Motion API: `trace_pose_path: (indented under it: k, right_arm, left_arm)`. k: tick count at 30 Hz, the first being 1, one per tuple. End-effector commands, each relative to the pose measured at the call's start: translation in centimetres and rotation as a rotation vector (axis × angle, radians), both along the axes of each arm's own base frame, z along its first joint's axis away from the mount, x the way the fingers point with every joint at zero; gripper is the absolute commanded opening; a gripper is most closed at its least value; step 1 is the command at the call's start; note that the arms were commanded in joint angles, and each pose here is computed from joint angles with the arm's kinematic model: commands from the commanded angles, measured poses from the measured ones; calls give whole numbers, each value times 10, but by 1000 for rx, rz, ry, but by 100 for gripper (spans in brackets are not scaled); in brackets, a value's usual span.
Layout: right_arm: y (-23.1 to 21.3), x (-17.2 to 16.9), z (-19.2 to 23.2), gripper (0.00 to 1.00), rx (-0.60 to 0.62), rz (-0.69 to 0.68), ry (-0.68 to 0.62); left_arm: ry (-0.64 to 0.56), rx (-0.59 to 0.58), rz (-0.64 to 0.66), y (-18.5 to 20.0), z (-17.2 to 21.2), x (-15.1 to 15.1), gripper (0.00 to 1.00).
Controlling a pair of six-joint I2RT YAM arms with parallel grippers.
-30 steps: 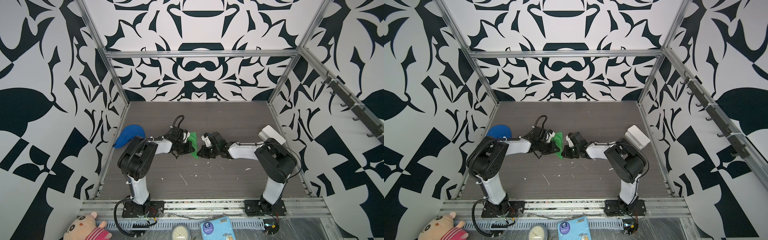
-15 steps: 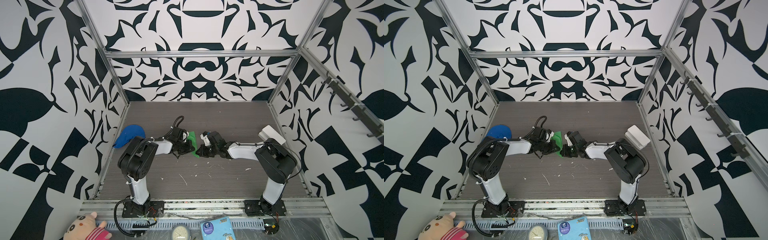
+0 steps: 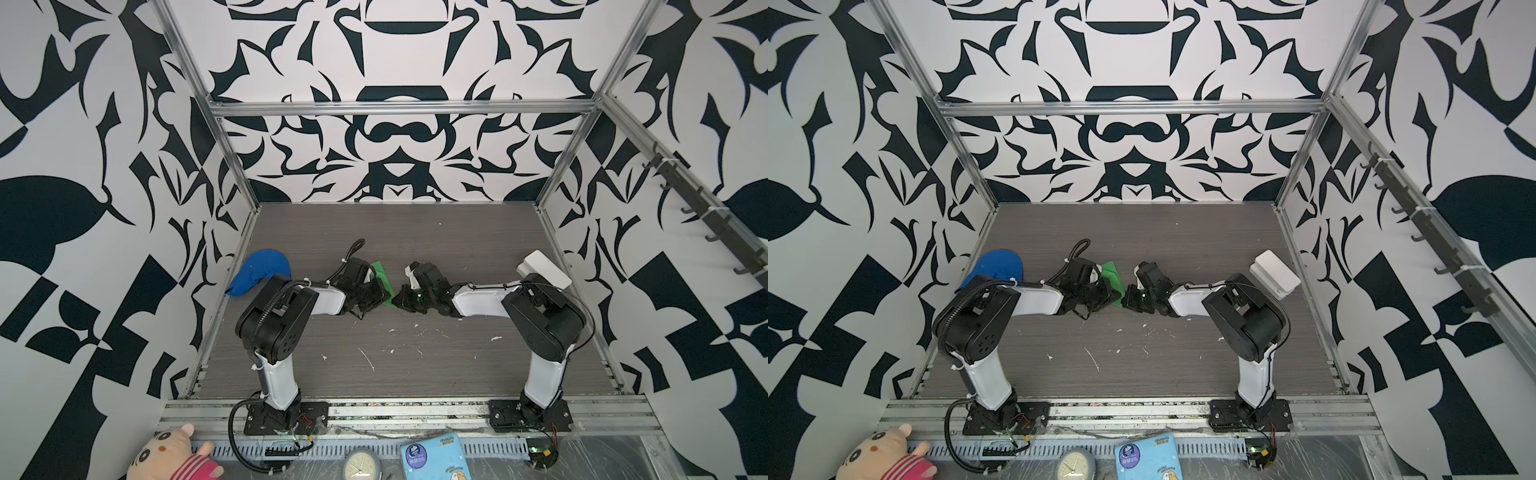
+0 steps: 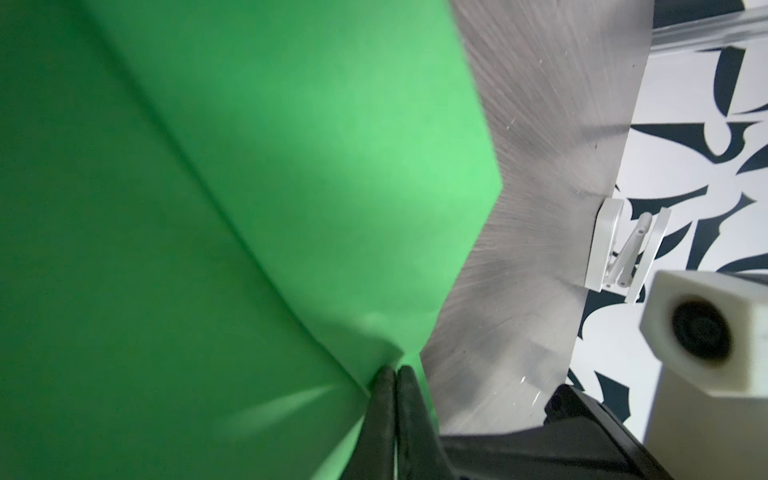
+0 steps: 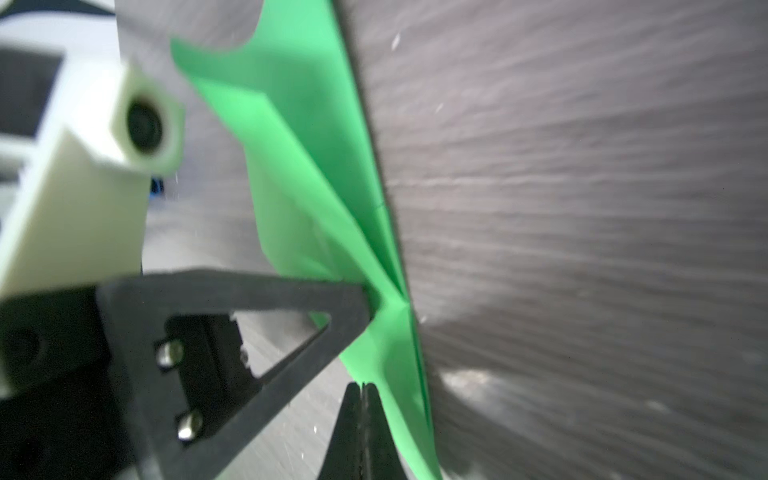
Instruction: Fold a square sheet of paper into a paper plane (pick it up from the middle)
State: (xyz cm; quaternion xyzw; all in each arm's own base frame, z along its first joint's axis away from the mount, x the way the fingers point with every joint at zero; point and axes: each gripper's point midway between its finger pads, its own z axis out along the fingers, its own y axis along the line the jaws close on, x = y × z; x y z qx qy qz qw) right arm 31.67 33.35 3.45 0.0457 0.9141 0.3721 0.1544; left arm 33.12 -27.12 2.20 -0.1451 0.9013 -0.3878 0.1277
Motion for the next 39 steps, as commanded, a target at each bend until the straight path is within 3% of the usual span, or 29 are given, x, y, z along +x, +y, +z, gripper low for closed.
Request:
trace_pose_path:
  k: [1,15,26,33,39]
  right_arm:
    - [-4,20,30,0,45,-114,-55]
    - [1,12,6,0,35,-93,37]
    - [-18,-2,-25,0,-58,-109,105]
    - [-29,-12,-40,0,-130,-93,137]
    - [-32,-15,-49,0,-158,-88,151]
  left_arm:
    - [47,36,76,10,-13,-3,7]
    - [46,49,68,10,-13,-3,7]
    - [19,45,22,5,-2,-1,9]
    - [-110,81,-195,8,32,12,16]
    - [-221,27,-382,21,45,14,21]
